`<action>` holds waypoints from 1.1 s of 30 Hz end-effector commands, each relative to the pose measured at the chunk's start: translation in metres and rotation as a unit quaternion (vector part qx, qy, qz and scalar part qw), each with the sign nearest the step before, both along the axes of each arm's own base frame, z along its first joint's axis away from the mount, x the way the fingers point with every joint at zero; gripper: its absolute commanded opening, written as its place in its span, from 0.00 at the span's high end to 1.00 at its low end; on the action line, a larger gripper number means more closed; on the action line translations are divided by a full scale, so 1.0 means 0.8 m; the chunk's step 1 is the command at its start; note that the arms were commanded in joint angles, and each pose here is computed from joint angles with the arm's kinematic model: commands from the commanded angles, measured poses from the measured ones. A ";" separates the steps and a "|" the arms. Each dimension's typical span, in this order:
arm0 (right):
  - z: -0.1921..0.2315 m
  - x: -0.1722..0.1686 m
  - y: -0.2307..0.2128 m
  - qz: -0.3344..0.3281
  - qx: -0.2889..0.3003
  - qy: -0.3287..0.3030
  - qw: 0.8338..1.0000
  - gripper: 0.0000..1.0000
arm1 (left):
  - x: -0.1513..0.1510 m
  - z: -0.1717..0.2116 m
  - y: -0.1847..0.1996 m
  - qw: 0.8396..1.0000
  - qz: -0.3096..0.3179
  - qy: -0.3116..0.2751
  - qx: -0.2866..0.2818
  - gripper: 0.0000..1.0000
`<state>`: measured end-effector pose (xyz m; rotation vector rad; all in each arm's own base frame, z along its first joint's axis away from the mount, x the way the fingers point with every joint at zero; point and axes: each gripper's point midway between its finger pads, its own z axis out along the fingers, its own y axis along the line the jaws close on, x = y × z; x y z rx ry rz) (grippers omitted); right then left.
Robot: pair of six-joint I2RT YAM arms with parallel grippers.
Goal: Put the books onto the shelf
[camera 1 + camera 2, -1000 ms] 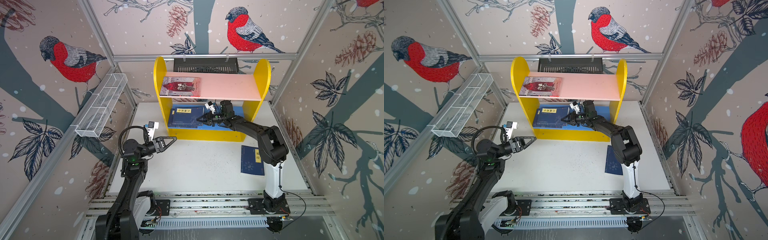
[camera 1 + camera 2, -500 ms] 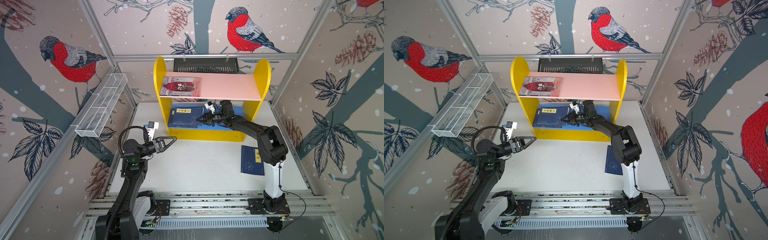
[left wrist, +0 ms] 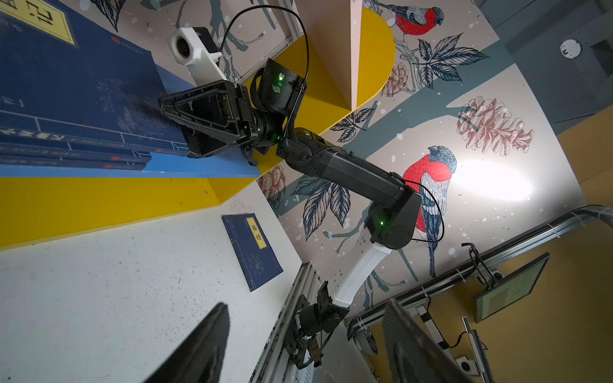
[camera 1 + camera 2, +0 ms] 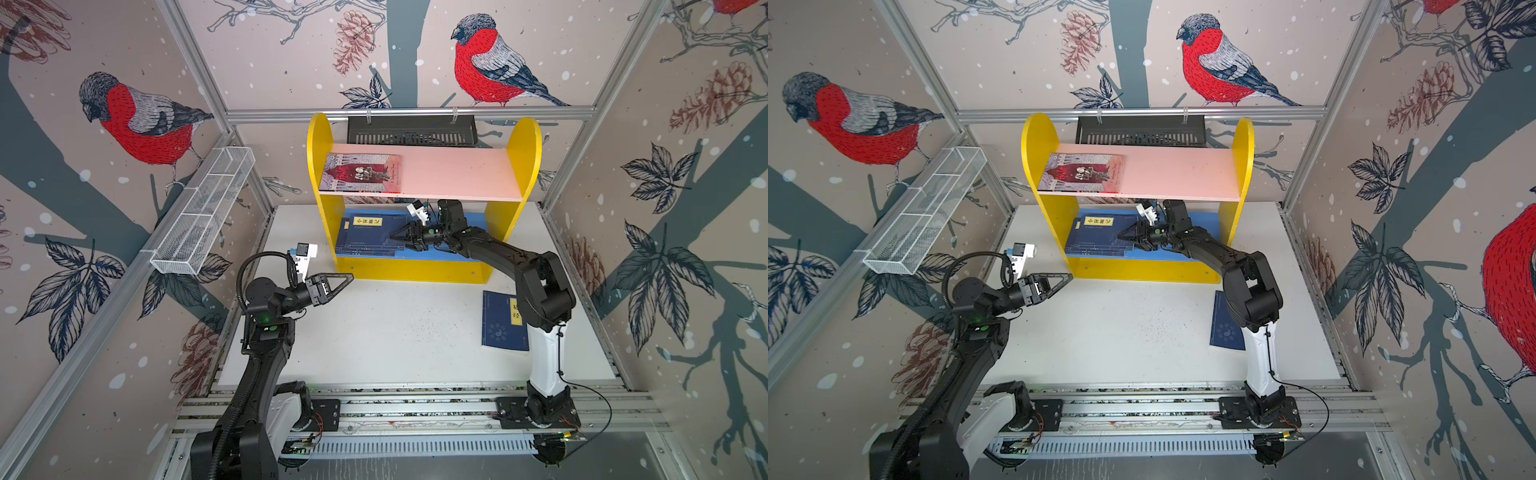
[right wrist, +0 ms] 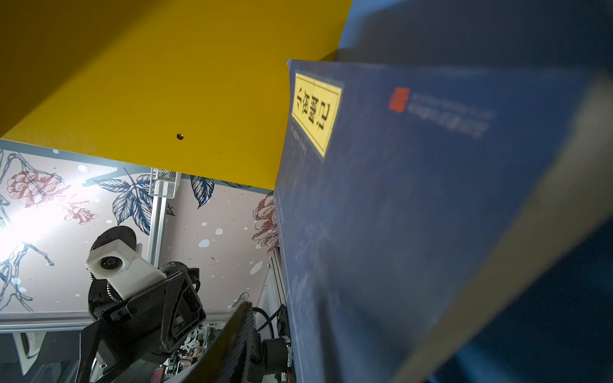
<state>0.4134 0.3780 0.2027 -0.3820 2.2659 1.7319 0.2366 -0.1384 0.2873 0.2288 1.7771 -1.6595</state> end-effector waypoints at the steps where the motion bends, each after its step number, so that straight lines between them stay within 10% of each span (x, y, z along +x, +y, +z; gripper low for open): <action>1: -0.020 0.014 -0.014 -0.048 -0.051 0.003 0.998 0.44 | -0.003 0.007 -0.001 1.000 -0.004 -0.018 0.004 0.26; 13: -0.020 0.023 -0.038 -0.106 -0.110 -0.026 0.988 0.40 | -0.003 0.008 -0.001 1.000 -0.003 -0.017 0.003 0.26; 33: 0.008 0.037 -0.038 -0.140 -0.099 -0.074 0.982 0.61 | -0.004 0.007 -0.001 1.000 -0.004 -0.015 0.003 0.26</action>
